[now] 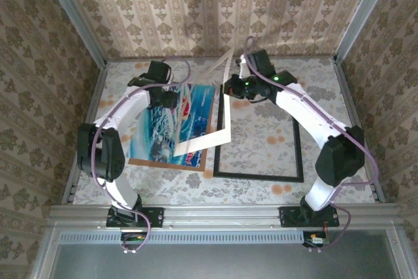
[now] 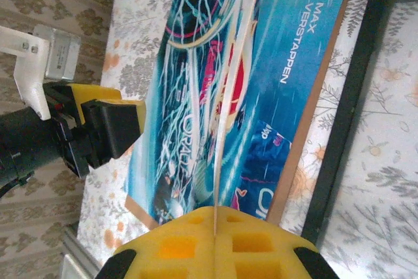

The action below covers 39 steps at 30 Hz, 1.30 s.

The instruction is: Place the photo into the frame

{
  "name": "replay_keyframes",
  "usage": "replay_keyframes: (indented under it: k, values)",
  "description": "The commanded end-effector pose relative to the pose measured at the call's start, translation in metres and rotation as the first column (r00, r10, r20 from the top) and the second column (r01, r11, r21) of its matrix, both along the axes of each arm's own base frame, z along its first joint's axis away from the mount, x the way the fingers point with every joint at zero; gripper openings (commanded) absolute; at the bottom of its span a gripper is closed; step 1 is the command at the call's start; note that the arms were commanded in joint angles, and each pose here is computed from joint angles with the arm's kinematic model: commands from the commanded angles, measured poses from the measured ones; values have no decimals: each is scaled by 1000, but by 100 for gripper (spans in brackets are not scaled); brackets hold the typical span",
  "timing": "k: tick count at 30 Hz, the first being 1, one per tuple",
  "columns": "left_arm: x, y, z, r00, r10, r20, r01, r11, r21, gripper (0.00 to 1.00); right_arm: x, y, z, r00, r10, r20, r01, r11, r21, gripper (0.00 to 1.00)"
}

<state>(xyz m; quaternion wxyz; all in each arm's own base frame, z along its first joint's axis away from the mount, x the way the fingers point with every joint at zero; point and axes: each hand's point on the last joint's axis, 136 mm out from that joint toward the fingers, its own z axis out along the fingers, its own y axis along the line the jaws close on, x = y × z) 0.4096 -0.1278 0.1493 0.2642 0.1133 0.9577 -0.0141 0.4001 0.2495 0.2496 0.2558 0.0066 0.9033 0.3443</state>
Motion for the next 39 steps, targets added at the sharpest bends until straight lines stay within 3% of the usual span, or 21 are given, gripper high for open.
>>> replay_keyframes:
  k: [1, 8, 13, 17, 27, 39]
  values:
    - [0, -13, 35, 996, -7, 93, 22, 987, -160, 60, -30, -26, 25, 999, 47, 6, -47, 997, 62, 2]
    - [-5, -9, 44, 989, 10, 145, 17, 983, -182, 65, -78, -104, 5, 989, -55, -137, 76, 985, 156, 2]
    - [-5, -14, 42, 991, -2, 136, 29, 980, -199, 66, -89, -161, -48, 951, -190, -244, 204, 978, 34, 2]
    - [-5, -17, 41, 991, -19, 129, 45, 979, -201, 66, -87, -194, -89, 918, -275, -286, 241, 959, -149, 2]
    - [-8, -22, 35, 992, -38, 121, 63, 975, -212, 66, -76, -232, -134, 876, -327, -353, 197, 913, -357, 2]
    - [-5, -22, 31, 992, -41, 121, 66, 976, -208, 67, -69, -258, -158, 845, -363, -392, 190, 890, -415, 2]
